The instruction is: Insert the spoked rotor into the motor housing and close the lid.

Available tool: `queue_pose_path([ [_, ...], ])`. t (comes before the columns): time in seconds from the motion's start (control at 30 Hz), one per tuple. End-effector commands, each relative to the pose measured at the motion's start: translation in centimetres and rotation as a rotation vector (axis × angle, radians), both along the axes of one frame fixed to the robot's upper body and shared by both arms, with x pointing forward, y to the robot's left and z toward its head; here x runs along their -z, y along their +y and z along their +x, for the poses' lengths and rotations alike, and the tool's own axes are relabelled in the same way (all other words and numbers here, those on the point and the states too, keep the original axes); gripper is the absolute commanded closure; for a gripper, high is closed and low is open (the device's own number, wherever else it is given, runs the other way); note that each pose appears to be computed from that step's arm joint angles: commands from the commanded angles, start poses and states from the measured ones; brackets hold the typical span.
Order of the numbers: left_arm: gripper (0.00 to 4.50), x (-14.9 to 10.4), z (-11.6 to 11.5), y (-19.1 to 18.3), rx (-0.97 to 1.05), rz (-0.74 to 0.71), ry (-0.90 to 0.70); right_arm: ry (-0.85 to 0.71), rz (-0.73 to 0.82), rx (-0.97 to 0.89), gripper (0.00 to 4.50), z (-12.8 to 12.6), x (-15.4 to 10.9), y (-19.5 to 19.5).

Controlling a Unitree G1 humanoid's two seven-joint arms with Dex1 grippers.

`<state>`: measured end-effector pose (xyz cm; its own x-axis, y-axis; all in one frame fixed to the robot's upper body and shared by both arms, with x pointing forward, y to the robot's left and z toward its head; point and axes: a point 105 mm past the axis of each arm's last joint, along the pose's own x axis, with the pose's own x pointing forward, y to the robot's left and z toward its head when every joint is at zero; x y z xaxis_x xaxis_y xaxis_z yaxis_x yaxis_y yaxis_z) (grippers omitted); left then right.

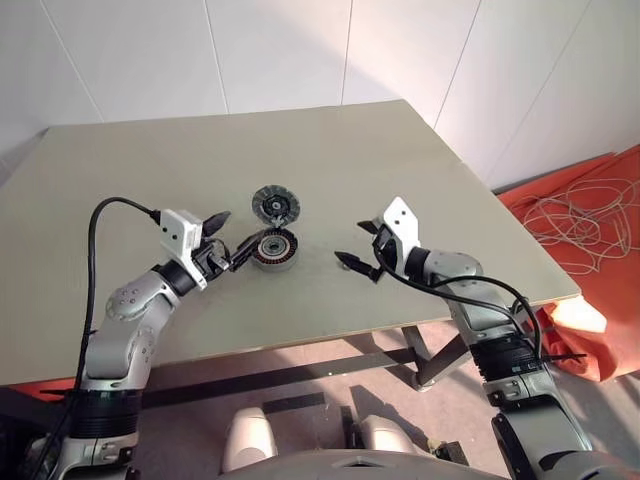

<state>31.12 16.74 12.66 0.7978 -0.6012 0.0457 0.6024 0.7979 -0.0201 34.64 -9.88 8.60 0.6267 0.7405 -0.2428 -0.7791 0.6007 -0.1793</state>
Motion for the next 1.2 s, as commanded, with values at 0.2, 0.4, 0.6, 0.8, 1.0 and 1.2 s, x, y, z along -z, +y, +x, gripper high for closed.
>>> queue_pose_path([
  [0.2,0.02,-0.8,-0.2,0.2,0.039,0.056,0.004,0.026,-0.097,0.083,0.00,0.4,1.1,-0.3],
  [0.4,0.02,-0.6,-0.2,0.5,0.034,0.059,-0.001,0.020,-0.103,0.081,0.00,0.4,1.0,-0.4],
  [0.6,0.02,-0.4,0.1,0.8,0.029,0.055,-0.003,0.028,-0.110,0.063,0.00,0.2,0.8,-0.1],
  [0.8,0.02,-0.5,0.3,0.9,0.030,0.051,-0.008,0.058,-0.204,0.045,0.00,-0.6,1.1,-0.5],
  [1.0,0.02,-0.5,0.3,1.0,0.029,0.053,-0.012,0.079,-0.219,0.084,0.00,-0.3,1.7,-0.6],
  [1.2,0.00,-0.6,0.2,1.3,0.019,0.058,-0.015,0.101,-0.221,0.106,0.19,0.0,2.5,-0.5],
])
